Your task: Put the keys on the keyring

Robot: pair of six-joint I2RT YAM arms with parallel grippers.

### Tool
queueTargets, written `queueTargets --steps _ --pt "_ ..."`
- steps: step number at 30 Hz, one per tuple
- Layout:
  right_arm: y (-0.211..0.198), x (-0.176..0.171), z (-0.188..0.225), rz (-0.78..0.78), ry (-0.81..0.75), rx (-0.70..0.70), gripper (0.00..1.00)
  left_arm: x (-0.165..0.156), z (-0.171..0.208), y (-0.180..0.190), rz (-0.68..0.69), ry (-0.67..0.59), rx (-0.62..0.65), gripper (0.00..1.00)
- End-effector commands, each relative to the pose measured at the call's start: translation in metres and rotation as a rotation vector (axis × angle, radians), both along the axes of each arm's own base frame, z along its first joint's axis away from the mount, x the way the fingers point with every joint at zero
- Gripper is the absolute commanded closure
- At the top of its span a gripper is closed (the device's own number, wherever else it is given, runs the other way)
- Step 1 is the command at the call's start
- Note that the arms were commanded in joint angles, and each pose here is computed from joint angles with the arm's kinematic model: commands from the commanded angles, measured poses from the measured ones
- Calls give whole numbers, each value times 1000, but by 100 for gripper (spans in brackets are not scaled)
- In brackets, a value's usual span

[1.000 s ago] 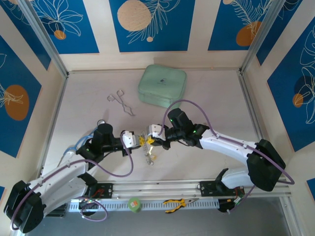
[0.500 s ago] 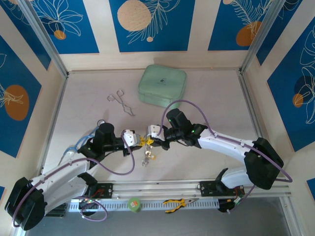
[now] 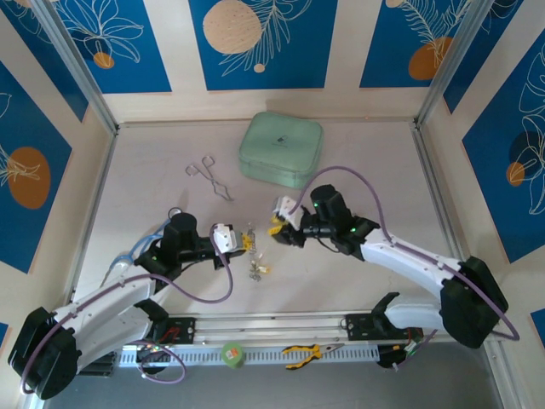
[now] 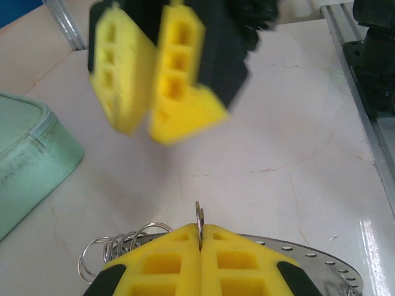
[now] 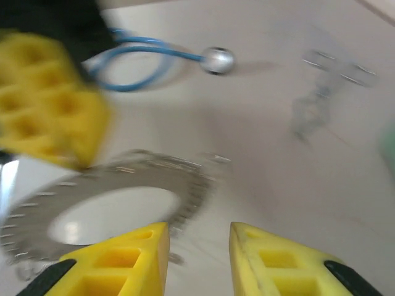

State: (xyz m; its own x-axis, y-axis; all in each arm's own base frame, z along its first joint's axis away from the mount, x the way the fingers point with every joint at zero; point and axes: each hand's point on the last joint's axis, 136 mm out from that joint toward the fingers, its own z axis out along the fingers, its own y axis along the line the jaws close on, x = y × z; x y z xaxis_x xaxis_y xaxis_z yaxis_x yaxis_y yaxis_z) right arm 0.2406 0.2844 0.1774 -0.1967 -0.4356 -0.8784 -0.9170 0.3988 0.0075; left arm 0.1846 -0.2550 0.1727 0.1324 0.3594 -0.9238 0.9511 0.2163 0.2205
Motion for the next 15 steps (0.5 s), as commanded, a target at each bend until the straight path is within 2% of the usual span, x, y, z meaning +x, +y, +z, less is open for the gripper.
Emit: queueTargets --steps 1,2,4,7,11,15 --pt "-84 60 -19 -693 283 -20 66 4 14 -2 23 -38 -44 100" --pt "-115 65 -31 -871 396 -51 65 7 13 -1 40 -31 -44 100" --pt "-163 68 -47 -1138 565 -90 73 13 13 0 79 -11 -48 100" --pt "-183 69 -66 -1193 664 -224 73 20 13 0 129 45 -54 100" --pt "-204 77 -88 -1246 670 -477 66 30 12 1 190 82 -36 100" --pt "-218 84 -106 -1252 682 -618 64 29 11 1 193 76 -28 100"
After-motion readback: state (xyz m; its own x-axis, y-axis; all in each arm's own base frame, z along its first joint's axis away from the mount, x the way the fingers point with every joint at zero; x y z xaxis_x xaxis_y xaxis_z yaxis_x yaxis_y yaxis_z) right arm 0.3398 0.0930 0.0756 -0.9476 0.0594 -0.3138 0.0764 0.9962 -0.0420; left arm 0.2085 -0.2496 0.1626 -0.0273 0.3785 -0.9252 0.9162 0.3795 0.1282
